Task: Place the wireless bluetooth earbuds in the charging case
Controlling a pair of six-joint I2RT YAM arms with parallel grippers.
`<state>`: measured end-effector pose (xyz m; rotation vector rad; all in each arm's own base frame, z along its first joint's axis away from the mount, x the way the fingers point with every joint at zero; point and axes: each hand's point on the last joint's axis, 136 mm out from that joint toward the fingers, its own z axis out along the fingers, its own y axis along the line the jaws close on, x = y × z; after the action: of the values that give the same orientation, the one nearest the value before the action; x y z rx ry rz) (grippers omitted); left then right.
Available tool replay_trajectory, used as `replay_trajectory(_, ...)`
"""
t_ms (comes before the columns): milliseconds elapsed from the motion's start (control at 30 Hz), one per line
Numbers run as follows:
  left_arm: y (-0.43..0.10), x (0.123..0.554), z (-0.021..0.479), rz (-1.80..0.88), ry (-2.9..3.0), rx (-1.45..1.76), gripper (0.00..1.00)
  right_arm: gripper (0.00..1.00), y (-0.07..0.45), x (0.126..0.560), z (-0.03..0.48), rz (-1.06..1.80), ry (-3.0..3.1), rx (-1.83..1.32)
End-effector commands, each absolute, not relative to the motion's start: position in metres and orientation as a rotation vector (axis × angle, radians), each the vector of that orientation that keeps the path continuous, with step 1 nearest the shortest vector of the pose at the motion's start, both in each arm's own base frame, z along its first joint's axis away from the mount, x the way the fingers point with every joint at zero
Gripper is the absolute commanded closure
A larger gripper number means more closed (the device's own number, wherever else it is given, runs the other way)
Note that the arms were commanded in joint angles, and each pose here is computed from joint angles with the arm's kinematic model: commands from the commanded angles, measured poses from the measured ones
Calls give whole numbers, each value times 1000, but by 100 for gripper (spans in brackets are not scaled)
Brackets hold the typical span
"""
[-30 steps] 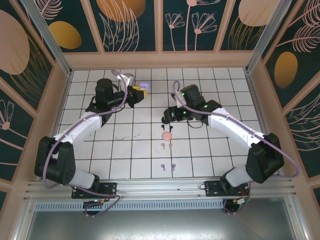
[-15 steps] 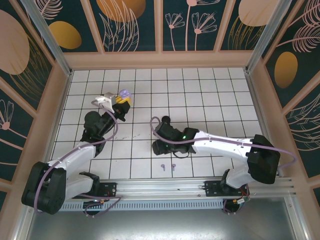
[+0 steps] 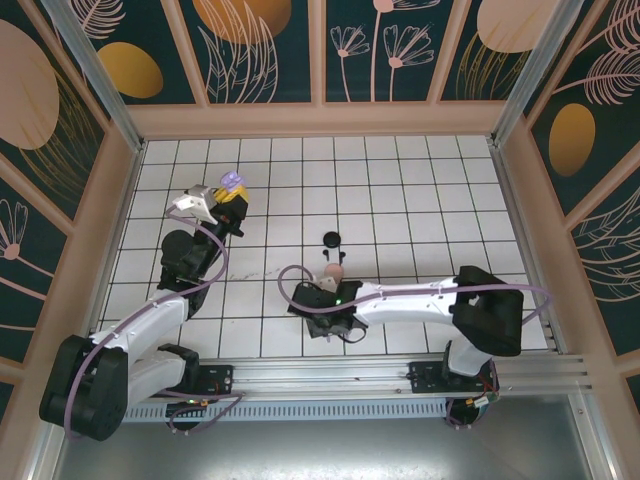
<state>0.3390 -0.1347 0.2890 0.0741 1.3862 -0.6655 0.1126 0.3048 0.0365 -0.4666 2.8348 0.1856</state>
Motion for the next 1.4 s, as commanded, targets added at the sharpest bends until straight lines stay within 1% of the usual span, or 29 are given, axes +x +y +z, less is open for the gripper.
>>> replay_trajectory(0, -135, 334, 310, -670, 1322, 82, 100, 50, 306, 107, 35, 140, 2850, -440)
replay_trajectory(467, -136, 329, 313, -672, 1313, 107, 100, 57, 306, 103, 23, 107, 2871, -444)
replay_trajectory(867, -137, 328, 314, -678, 1306, 112, 100, 60, 308, 105, 16, 37, 2895, -409)
replay_trajectory(1367, -139, 328, 312, -686, 1309, 122, 100, 65, 296, 102, 11, -4, 2921, -356)
